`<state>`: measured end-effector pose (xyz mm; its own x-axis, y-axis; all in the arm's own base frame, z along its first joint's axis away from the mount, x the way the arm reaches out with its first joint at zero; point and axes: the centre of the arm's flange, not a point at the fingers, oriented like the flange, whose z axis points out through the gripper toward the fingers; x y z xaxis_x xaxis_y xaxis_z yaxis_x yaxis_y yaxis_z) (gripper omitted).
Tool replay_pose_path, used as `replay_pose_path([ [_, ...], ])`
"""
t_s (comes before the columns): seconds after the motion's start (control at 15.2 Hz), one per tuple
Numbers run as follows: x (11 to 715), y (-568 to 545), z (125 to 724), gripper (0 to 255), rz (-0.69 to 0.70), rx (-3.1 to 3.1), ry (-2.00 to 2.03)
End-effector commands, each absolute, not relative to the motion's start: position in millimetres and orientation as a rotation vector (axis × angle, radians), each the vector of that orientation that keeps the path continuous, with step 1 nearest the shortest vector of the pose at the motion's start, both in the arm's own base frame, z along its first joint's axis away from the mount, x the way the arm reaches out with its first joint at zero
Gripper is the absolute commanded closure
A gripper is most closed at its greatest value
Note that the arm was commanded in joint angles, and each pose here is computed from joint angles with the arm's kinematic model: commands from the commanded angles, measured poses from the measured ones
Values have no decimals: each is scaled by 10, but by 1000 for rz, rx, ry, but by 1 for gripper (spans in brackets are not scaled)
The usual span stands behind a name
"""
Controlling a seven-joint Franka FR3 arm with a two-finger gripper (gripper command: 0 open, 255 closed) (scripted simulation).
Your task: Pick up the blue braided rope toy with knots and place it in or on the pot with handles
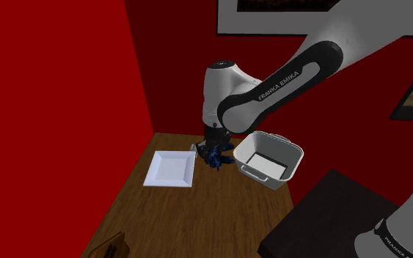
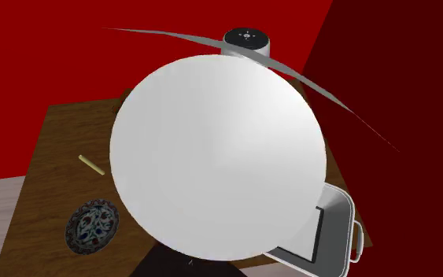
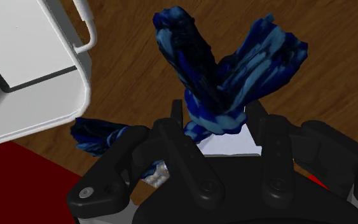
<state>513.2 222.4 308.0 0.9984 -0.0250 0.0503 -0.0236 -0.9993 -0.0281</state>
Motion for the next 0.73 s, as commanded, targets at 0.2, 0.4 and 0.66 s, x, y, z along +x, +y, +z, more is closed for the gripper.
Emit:
replay_pose_path([
  [0.2, 4958, 1598, 3064, 255, -80, -3113, 36],
  [0.4, 4849, 1217, 3065, 255, -80, -3113, 36],
  [0.66, 4703, 710, 3068, 255, -80, -3113, 36],
])
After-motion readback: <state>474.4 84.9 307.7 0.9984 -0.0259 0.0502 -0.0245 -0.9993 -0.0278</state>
